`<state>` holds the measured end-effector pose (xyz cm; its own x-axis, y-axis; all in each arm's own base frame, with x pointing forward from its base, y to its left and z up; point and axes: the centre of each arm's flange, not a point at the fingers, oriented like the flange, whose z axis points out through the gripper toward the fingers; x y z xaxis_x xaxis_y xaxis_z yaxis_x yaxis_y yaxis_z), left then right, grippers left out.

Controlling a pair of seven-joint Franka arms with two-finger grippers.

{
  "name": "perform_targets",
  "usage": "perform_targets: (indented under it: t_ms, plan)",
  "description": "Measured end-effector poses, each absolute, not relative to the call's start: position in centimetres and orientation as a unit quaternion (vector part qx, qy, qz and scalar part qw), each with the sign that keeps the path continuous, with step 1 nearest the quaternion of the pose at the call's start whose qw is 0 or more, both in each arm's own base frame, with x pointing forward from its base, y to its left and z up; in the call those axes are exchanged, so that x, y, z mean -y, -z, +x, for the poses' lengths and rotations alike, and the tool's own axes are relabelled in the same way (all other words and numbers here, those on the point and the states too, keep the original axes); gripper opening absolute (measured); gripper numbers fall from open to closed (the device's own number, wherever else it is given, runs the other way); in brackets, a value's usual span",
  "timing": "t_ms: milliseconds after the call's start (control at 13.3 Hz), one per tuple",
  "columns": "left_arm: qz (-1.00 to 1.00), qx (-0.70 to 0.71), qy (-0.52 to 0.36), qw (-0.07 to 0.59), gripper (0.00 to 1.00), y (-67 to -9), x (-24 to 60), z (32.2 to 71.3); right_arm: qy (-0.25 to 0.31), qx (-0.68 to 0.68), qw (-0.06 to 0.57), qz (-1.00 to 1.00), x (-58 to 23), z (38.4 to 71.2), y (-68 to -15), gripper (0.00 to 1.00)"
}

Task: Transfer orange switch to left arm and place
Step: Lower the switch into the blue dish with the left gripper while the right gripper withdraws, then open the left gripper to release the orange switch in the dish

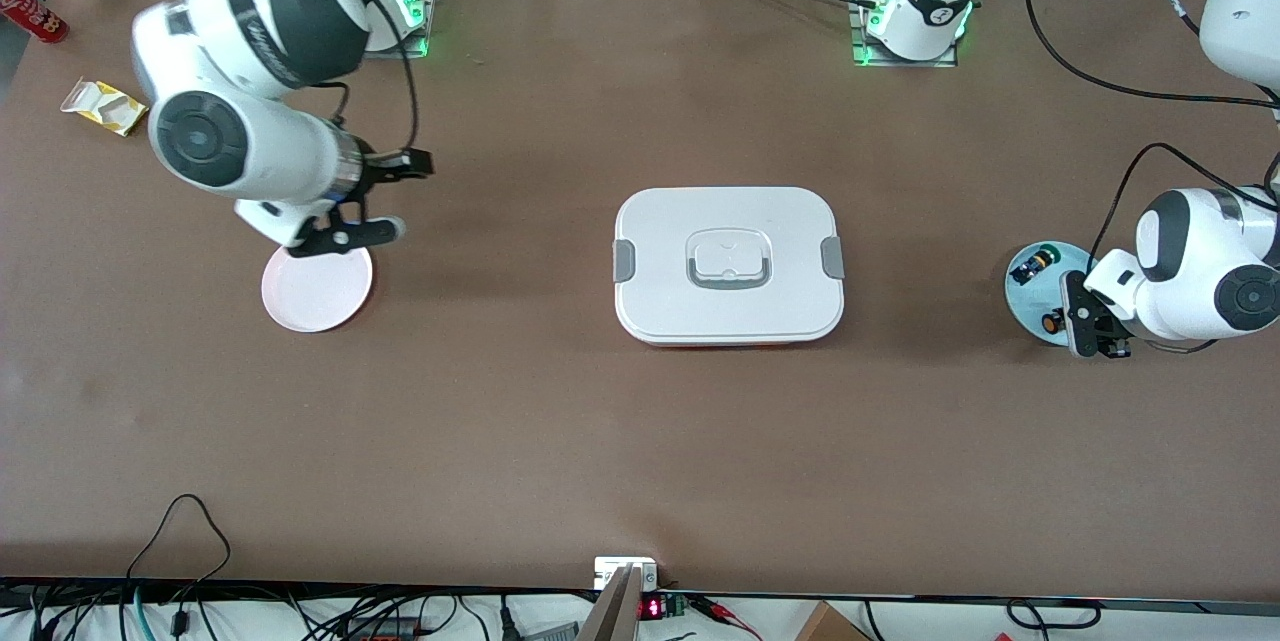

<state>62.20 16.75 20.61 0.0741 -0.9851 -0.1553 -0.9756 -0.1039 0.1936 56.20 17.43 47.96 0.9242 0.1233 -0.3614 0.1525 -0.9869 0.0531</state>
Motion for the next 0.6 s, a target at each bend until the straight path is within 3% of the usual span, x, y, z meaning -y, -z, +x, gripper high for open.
perform_targets:
  t_ms: [151,226,376,602]
  plan:
    - [0.718,0.684,0.131,-0.003,0.41,-20.7,-16.9,62.5,0.137,-0.040,0.104,0.984,-13.1,57.9,-52.4,1.00]
    - [0.712,0.689,0.135,-0.011,0.48,-20.7,-16.9,62.5,0.123,-0.021,0.117,0.985,-11.0,58.6,-53.6,1.00]
    - [0.706,0.695,0.135,-0.014,0.66,-20.8,-16.7,62.7,0.109,0.006,0.119,0.987,-8.7,59.5,-54.9,1.00]
    - [0.703,0.699,0.132,-0.016,0.98,-21.3,-16.3,63.0,0.075,0.010,0.073,0.994,-7.0,60.1,-57.0,1.00]
